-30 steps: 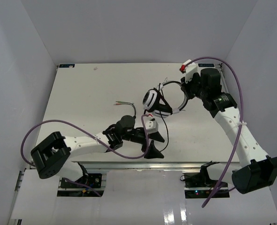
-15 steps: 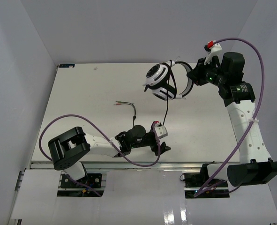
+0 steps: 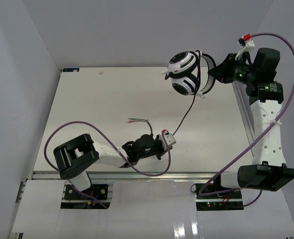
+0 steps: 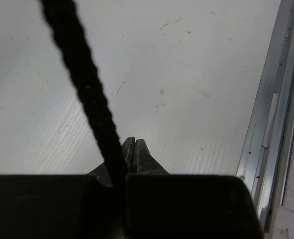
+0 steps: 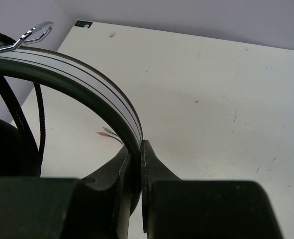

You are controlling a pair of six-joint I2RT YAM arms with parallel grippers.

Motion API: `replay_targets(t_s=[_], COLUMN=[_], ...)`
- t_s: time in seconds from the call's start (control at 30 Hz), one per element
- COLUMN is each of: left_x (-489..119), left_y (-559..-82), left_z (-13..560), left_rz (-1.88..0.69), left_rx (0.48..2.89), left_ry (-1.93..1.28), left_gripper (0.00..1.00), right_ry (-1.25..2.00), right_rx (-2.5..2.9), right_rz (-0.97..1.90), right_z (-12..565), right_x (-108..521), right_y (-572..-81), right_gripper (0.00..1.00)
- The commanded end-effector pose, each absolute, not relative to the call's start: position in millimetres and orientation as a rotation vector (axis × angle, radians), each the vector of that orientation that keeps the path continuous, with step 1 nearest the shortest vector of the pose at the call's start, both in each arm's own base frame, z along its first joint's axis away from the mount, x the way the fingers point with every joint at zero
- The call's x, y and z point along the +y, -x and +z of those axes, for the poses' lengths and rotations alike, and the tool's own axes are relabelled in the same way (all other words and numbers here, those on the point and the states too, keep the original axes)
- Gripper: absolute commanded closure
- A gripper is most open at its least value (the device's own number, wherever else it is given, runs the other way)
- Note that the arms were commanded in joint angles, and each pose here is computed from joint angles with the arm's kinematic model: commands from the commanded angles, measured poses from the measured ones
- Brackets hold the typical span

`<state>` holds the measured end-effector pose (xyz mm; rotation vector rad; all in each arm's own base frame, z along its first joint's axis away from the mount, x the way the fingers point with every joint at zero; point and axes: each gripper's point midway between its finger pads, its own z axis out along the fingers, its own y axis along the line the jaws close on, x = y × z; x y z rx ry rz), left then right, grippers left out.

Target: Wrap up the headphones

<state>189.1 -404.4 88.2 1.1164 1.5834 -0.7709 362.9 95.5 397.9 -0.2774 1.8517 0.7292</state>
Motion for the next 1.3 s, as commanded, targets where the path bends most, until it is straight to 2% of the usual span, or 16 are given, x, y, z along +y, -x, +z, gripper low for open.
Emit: replay_targets(t_s=[0.0, 0.27, 0.53, 0.63, 0.77, 0.93, 1.17, 1.27], left_x=[-409, -396, -346, -336, -318, -315, -327, -338], left_y=[-191, -202, -211, -222, -256, -294, -288, -271], left_z=[98, 96, 126, 116, 130, 188, 275, 293], left_rz=[-0.788, -0.844, -1.258, -1.347, -1.442, -1.514, -1.750, -1.881], left_rx=[1.568, 1.587, 1.602, 1.716, 1.789, 1.842, 1.851, 1.895], left_ry=[-1.115, -1.099, -1.023, -1.033, -0.930, -0.844, -0.833, -0.784], left_gripper=[0.99, 1.00, 1.00, 1.00, 1.00, 1.00, 1.00, 1.00], right_ry=[0.298, 0.419, 0.861, 0.995, 1.157, 1.217, 1.089, 1.079], right_rx=[1.754, 1.669, 1.458, 1.358, 1.274, 1.403, 1.466, 1.423], right_rz=[0.884, 0.916, 0.884, 0.868, 0.545, 0.267, -0.129, -0.213], right_z=[438, 460, 439, 430, 407, 344, 313, 309], right_x=[112, 119, 132, 138, 130, 104, 73, 97], right_y=[-346, -323, -264, -242, -241, -260, -300, -310], right_gripper=[0.92, 0.92, 0.92, 0.92, 0.92, 0.92, 0.92, 0.92])
